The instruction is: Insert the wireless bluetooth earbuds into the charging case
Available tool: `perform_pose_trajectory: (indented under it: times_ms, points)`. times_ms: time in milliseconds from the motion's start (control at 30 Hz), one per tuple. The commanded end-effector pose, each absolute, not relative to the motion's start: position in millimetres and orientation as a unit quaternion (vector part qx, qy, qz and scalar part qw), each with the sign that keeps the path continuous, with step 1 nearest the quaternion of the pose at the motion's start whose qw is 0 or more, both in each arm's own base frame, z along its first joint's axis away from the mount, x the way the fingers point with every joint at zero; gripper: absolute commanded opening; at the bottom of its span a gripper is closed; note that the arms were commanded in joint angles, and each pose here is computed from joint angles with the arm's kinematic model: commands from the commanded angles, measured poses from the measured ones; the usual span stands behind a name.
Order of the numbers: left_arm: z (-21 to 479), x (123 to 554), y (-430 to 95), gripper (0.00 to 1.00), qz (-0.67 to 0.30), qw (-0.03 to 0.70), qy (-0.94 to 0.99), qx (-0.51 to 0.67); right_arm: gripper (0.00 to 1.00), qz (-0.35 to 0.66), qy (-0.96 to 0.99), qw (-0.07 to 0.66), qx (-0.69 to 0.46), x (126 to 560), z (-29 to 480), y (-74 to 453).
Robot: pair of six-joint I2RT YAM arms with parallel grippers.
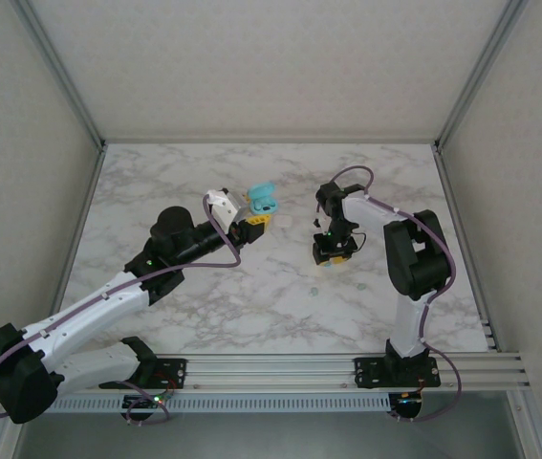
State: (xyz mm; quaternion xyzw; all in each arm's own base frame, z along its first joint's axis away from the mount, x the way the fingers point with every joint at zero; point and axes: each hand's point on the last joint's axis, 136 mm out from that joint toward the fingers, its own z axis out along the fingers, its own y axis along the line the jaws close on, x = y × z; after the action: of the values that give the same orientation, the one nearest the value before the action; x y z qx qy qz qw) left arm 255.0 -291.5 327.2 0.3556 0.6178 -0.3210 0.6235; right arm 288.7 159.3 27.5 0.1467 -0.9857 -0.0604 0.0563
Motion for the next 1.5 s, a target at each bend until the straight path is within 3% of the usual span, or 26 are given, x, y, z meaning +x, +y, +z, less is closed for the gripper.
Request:
perform_pose_trajectory:
  times_ms: [0,233,667,1467]
  points:
    - [337,252,-293,0.21,-0.327,0.631,0.608,0.353,0.42,-0.046,-0.987,0.060,0.142,286,31,152]
    - [338,251,-290,0.21,-0.325,0.634,0.608,0.351,0.44,-0.064,-0.984,0.025,0.161,299,47,161]
    - [341,249,-290,0.21,-0.325,0.633,0.608,0.352,0.45,-0.116,-0.971,0.060,0.199,299,33,184]
    - [339,249,-292,0.21,-0.326,0.632,0.608,0.354,0.44,-0.074,-0.978,0.079,0.178,278,33,161]
